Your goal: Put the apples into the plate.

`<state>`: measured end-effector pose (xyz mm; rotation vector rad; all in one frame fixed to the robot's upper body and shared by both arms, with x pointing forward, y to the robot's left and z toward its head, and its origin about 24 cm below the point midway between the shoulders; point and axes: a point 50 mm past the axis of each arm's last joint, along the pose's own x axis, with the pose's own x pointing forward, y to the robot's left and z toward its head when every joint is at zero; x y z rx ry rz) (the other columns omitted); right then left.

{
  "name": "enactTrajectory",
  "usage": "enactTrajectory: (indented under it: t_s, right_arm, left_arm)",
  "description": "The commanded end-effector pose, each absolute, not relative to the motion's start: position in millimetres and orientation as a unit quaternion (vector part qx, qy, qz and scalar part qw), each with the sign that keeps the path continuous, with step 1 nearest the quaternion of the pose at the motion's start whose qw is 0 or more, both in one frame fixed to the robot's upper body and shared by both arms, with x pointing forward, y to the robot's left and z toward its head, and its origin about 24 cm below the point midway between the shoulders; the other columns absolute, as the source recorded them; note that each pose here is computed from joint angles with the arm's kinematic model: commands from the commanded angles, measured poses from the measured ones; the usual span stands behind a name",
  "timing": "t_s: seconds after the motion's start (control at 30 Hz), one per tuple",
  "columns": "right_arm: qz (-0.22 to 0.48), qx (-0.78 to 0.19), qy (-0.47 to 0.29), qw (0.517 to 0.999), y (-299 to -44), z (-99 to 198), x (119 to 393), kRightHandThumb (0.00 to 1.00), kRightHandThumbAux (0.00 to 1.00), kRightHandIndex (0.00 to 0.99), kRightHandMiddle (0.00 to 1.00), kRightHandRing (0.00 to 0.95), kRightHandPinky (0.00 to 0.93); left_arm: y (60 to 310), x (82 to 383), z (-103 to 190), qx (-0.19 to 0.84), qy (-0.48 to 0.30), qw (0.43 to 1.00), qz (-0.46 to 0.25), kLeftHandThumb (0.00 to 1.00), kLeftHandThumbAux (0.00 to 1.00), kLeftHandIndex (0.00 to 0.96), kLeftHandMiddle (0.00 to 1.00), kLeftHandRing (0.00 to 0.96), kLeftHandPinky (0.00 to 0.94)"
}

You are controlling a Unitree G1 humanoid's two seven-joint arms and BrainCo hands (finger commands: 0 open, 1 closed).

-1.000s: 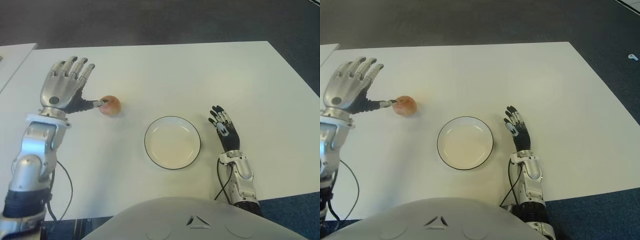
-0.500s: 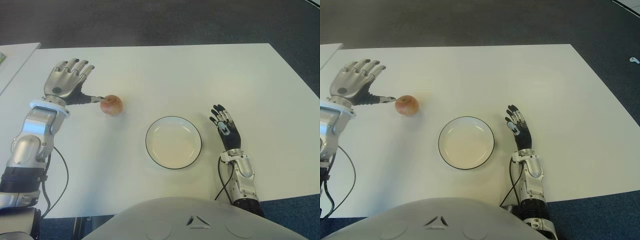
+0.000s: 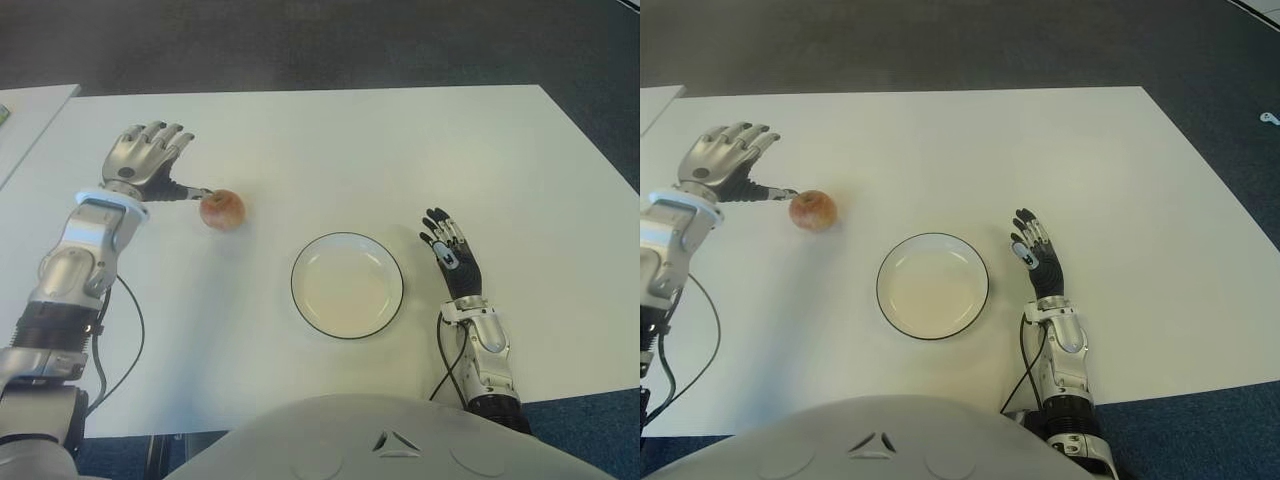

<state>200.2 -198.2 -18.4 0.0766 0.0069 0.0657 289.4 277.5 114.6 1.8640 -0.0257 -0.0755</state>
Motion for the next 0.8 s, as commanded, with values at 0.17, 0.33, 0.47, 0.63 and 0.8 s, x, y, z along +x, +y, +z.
enactTrajectory:
  t_s: [0.17,0.33,0.47,0.63,0.8]
  right_arm:
    - [0.004,0.057,0.131,0.990,-203,-61,164,0.076,0.476,0.000,0.000,0.000,0.000]
    - [0.000,0.055,0.133,0.990,-203,-61,164,0.073,0.470,0.004,0.000,0.000,0.000]
    - [0.000,0.054,0.134,0.989,-203,-62,163,0.072,0.464,0.008,0.000,0.000,0.000]
    - [0.001,0.059,0.134,0.989,-203,-63,163,0.070,0.466,0.006,0.000,0.000,0.000]
    - [0.003,0.064,0.132,0.989,-203,-63,163,0.068,0.474,0.005,0.000,0.000,0.000]
  left_arm:
    - [276,294,104,0.794,0.003,0.605,-0.055,0.336,0.315,0.047,0.000,0.000,0.018]
    - [273,295,102,0.780,0.009,0.623,-0.060,0.337,0.310,0.041,0.000,0.000,0.021]
    - [270,296,99,0.761,0.014,0.646,-0.061,0.343,0.300,0.037,0.000,0.000,0.025]
    - [268,297,95,0.740,0.015,0.670,-0.060,0.349,0.289,0.035,0.000,0.000,0.032]
    - [265,299,92,0.730,0.011,0.681,-0.060,0.337,0.278,0.032,0.000,0.000,0.038]
